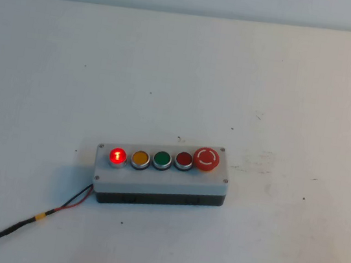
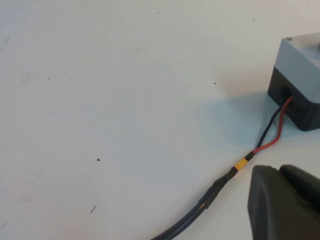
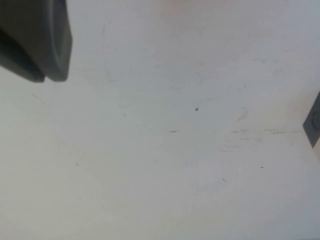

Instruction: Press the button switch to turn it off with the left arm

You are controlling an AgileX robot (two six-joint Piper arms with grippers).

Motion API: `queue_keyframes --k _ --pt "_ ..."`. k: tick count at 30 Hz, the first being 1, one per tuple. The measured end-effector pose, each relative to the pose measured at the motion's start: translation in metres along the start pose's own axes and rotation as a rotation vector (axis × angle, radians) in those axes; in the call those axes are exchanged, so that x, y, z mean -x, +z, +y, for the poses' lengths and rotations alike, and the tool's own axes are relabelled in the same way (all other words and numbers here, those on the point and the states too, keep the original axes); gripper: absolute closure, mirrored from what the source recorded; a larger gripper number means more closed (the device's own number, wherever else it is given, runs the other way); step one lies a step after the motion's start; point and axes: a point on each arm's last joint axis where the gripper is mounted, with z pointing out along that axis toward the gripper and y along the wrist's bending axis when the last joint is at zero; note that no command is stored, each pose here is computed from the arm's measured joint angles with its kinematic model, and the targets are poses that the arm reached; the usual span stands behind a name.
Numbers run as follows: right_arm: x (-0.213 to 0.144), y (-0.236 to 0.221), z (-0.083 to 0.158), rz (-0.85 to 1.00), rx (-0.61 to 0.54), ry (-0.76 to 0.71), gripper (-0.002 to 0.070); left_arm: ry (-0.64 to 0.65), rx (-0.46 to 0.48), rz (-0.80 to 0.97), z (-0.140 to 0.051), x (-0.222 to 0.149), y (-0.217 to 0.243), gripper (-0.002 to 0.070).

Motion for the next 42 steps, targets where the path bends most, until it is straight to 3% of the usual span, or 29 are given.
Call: queue_keyframes --k 34,42 --pt "0.000 0.000 0.000 0.000 0.000 0.000 0.0692 -0.022 -0.001 -0.004 0.000 0.000 0.000 0.0678" --pt "0.000 0.000 0.000 0.000 0.000 0.000 0.0692 -0.309 -0.067 -0.181 -0.003 0.017 -0.002 0.0678"
